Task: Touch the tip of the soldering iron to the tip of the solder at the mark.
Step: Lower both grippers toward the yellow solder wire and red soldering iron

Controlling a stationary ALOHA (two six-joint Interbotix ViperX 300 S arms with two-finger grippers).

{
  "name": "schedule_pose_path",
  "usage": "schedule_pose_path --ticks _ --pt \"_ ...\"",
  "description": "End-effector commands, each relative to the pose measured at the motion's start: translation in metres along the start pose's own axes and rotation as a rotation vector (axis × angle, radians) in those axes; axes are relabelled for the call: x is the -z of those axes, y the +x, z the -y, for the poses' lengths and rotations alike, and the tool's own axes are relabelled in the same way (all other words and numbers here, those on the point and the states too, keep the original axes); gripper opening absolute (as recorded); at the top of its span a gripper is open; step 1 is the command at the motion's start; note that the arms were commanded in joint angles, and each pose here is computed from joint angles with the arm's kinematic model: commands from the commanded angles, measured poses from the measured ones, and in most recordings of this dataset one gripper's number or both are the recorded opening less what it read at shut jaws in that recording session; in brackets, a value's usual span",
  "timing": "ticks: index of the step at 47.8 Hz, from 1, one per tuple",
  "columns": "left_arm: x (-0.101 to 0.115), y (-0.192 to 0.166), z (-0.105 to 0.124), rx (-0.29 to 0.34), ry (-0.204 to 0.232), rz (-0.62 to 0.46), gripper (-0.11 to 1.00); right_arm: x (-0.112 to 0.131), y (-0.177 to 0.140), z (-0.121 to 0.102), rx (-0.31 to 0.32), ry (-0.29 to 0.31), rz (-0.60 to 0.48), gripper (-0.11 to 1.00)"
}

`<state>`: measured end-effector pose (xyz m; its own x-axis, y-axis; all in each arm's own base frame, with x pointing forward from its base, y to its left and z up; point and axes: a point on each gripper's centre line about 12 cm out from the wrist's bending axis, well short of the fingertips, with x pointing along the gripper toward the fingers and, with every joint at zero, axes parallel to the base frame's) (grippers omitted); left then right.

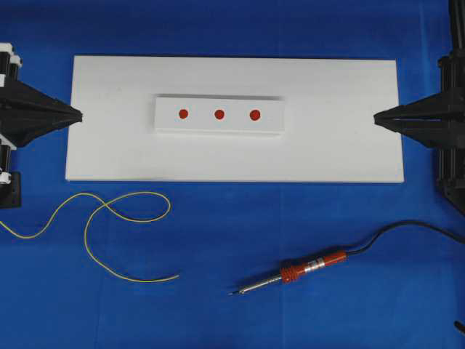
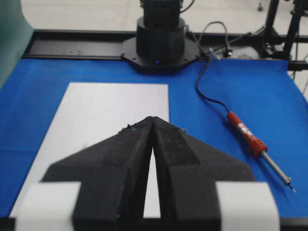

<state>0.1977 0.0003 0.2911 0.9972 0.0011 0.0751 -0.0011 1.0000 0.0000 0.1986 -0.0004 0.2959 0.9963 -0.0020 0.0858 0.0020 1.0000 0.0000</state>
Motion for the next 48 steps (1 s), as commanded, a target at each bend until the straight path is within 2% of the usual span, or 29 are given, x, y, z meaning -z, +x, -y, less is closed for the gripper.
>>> schedule_pose_path --ticks 1,6,11,17,20,25,30,35,40,42,45,48 --pt "-0.001 0.003 0.007 0.034 -0.002 -0.018 0.01 -0.005 0.003 -0.001 -0.002 0.011 0.012 0.00" --pt "0.000 0.002 0.013 0.066 -0.007 -0.028 0.01 -0.004 0.007 -0.004 -0.018 0.024 -0.023 -0.06" --pt "0.001 0.002 0.022 0.109 -0.008 -0.031 0.01 -0.003 0.010 -0.010 -0.048 0.043 -0.059 -0.06" --pt "0.006 0.003 0.035 0.172 -0.009 -0.051 0.01 0.000 0.011 -0.023 -0.109 0.057 -0.076 -0.06" --pt "0.008 0.004 0.041 0.201 -0.011 -0.057 0.01 0.003 0.012 -0.034 -0.159 0.062 -0.092 -0.04" --pt "0.015 0.007 0.054 0.256 -0.011 -0.069 0.01 0.010 0.013 -0.049 -0.222 0.091 -0.124 0.07" --pt "0.025 0.011 0.065 0.299 -0.013 -0.094 0.02 0.021 0.016 -0.064 -0.274 0.131 -0.172 0.29" --pt "0.037 0.016 0.079 0.349 -0.014 -0.132 0.23 0.037 0.021 -0.076 -0.309 0.162 -0.230 0.61" --pt "0.054 0.021 0.097 0.410 0.000 -0.202 0.55 0.048 0.027 -0.086 -0.329 0.174 -0.268 0.89" --pt "0.061 0.022 0.103 0.430 0.006 -0.229 0.69 0.054 0.029 -0.090 -0.332 0.181 -0.289 0.94" --pt "0.069 0.024 0.112 0.457 0.013 -0.261 0.84 0.062 0.032 -0.093 -0.333 0.188 -0.319 0.92" --pt "0.078 0.028 0.120 0.478 0.022 -0.290 0.88 0.070 0.035 -0.097 -0.336 0.193 -0.338 0.91"
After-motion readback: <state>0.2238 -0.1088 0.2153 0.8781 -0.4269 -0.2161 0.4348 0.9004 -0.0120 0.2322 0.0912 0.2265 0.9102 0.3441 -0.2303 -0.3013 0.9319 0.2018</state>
